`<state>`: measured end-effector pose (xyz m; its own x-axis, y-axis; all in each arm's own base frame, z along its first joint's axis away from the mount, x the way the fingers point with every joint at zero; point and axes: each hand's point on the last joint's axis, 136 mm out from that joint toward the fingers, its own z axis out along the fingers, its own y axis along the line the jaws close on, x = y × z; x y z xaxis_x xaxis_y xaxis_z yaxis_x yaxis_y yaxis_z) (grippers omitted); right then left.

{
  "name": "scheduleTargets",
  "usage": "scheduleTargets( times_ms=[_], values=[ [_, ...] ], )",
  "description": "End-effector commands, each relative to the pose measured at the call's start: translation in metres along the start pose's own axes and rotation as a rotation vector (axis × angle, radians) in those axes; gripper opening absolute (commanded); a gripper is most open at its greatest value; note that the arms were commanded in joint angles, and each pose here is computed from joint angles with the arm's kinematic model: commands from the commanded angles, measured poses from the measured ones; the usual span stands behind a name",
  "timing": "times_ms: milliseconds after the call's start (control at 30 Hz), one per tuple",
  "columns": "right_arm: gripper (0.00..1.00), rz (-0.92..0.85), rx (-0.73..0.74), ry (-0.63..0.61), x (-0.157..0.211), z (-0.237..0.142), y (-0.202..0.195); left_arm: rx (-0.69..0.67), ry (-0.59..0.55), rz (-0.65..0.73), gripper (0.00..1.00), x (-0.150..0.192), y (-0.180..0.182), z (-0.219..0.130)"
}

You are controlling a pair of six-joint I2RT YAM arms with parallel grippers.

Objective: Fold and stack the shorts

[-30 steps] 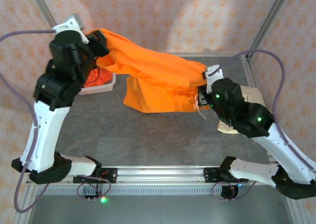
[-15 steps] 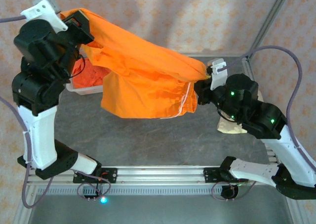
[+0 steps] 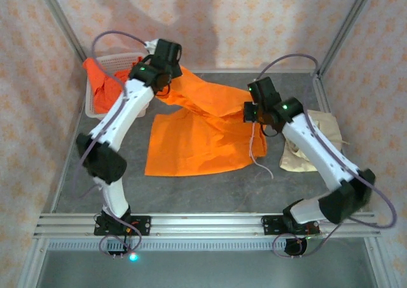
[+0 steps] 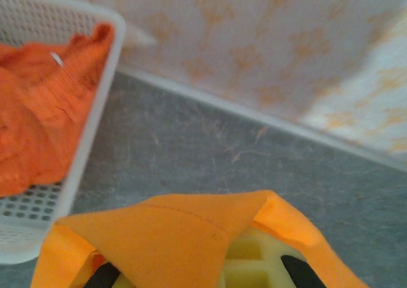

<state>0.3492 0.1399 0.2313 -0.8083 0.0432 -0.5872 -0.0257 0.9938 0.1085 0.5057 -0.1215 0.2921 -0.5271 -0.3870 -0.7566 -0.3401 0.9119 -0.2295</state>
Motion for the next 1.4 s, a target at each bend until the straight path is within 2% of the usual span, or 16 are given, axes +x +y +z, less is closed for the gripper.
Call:
scheduleTargets(
  times_ms=[0, 100, 267, 333, 367, 433, 467, 533, 600, 700, 800, 967, 1133, 1367],
  values=[
    [0.00, 0.082, -0.025, 0.046, -0.019, 0.039, -0.006, 0.032, -0.041, -0.088, 0.07, -0.012, -0.018, 0.030],
    [0.01, 0.137, 0.007, 0.127, -0.031, 0.083, -0.021, 0.033, -0.024, -0.071, 0.17, -0.010, -0.034, 0.061],
    [0.15, 0.288, 0.011, 0.182, -0.058, 0.136, -0.050, 0.070, -0.027, -0.072, 0.41, -0.019, -0.053, 0.073],
    [0.22, 0.368, 0.020, 0.178, -0.070, 0.149, -0.066, 0.094, -0.028, -0.083, 0.51, -0.023, -0.056, 0.066],
    [0.33, 0.409, 0.017, 0.175, -0.077, 0.155, -0.074, 0.108, -0.026, -0.087, 0.58, -0.024, -0.057, 0.061],
    [0.49, 0.490, 0.014, 0.170, -0.087, 0.162, -0.090, 0.126, -0.021, -0.092, 0.66, -0.025, -0.056, 0.050],
    [0.59, 0.538, 0.002, 0.162, -0.092, 0.165, -0.098, 0.133, -0.018, -0.094, 0.71, -0.024, -0.053, 0.043],
    [0.73, 0.633, -0.016, 0.143, -0.100, 0.169, -0.113, 0.145, -0.012, -0.100, 0.79, -0.018, -0.044, 0.029],
    [0.75, 0.711, -0.024, 0.129, -0.104, 0.169, -0.127, 0.152, 0.000, -0.117, 0.85, -0.006, -0.031, 0.016],
    [0.77, 0.693, -0.054, 0.095, -0.106, 0.162, -0.123, 0.166, 0.033, -0.147, 0.94, 0.024, -0.007, -0.004],
    [0.81, 0.604, -0.105, 0.077, -0.103, 0.147, -0.100, 0.183, 0.082, -0.180, 0.97, 0.063, 0.011, -0.015],
    [0.85, 0.456, -0.185, 0.046, -0.081, 0.109, -0.054, 0.194, 0.187, -0.165, 1.00, 0.149, 0.031, -0.016],
    [0.87, 0.366, -0.250, 0.087, -0.030, 0.087, -0.016, 0.161, 0.275, -0.144, 1.00, 0.220, 0.048, -0.004],
    [0.89, 0.278, -0.261, 0.228, 0.051, 0.100, 0.012, 0.086, 0.345, -0.135, 1.00, 0.278, 0.076, 0.017]
  ],
)
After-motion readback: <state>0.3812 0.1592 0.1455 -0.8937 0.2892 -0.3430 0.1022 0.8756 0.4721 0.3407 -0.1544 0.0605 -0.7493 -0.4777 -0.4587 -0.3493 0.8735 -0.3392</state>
